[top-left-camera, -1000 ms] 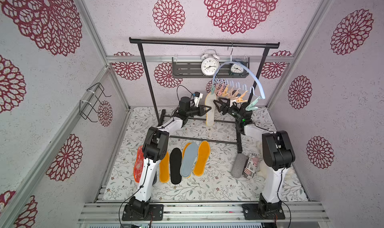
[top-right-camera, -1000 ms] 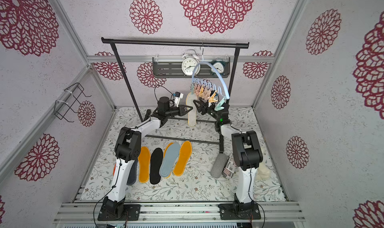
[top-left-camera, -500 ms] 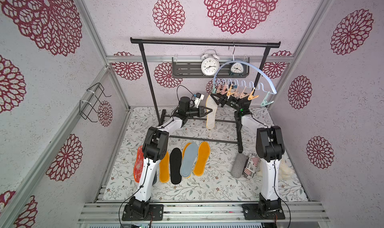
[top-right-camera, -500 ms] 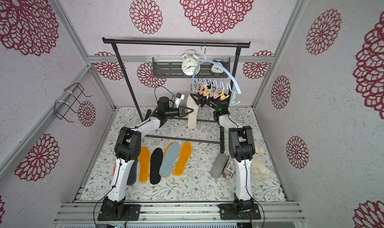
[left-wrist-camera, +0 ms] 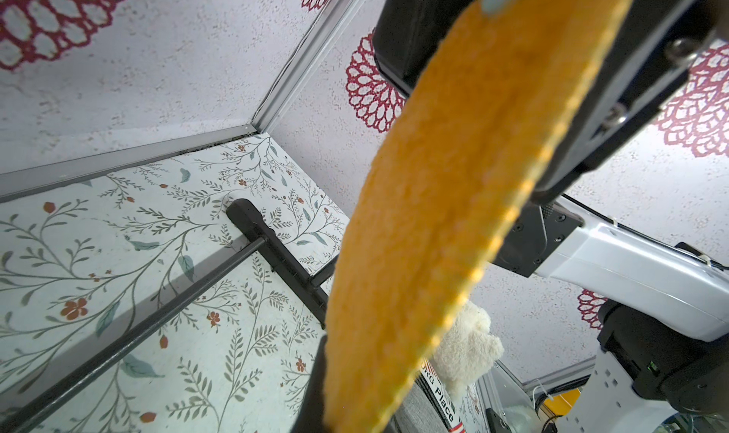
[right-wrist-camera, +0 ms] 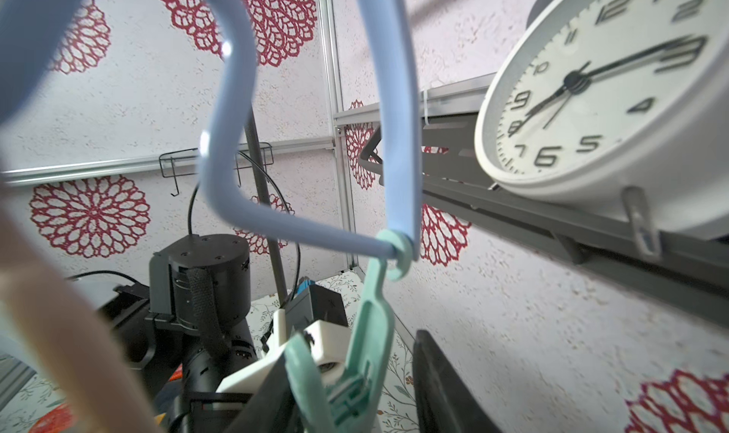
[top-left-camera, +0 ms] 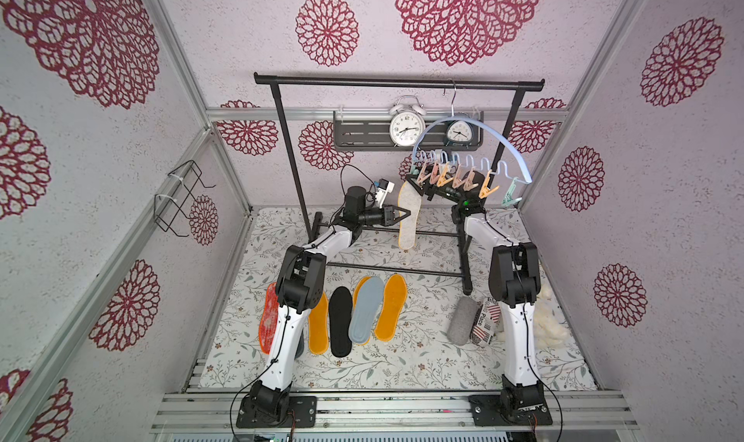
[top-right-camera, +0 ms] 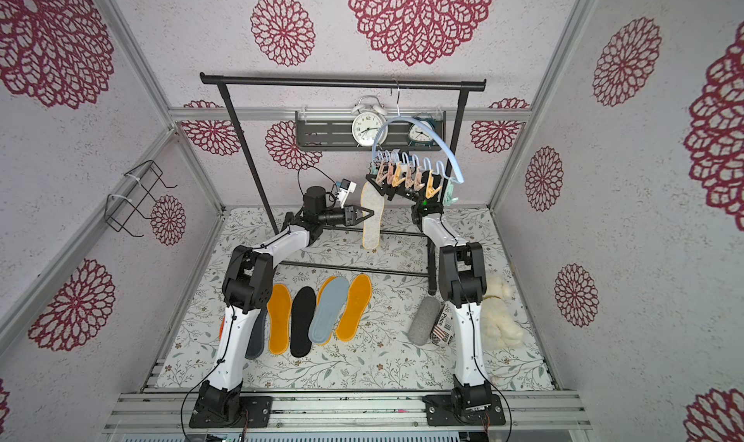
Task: Take the shoe insoles off the hanger
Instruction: Open the clamp at the hanger.
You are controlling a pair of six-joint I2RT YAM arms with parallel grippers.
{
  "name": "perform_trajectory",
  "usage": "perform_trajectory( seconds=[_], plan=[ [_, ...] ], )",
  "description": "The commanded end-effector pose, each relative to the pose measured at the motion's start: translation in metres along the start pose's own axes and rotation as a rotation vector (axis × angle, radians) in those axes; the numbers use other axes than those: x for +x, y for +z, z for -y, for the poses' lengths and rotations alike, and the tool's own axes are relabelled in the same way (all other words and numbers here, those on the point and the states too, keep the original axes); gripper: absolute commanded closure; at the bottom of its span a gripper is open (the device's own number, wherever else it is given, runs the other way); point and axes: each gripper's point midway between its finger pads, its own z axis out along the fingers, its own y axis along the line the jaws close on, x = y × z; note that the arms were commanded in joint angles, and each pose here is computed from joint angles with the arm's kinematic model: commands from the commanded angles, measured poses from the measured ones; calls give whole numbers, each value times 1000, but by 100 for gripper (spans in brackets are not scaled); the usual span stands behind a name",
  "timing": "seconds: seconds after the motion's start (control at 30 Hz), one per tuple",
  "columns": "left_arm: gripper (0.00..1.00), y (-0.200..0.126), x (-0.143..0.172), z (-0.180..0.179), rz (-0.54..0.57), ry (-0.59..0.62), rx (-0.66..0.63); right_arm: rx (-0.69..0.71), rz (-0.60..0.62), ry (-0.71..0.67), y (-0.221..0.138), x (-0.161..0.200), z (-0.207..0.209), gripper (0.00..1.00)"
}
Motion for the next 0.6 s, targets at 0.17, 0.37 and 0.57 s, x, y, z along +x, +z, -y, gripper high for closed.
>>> perform_trajectory(
  seconds=[0.17,0.37,0.57],
  plan=[
    [100,-1,14,-15,-34,-37,-5,-19,54,-40,2,-32,-6,74],
    [100,-2,16,-17,-37,-46,-10,-19,55,-37,3,-35,-8,92],
    [100,-2,18,-20,-44,-51,-34,1,58,-28,6,-38,-6,95]
  ],
)
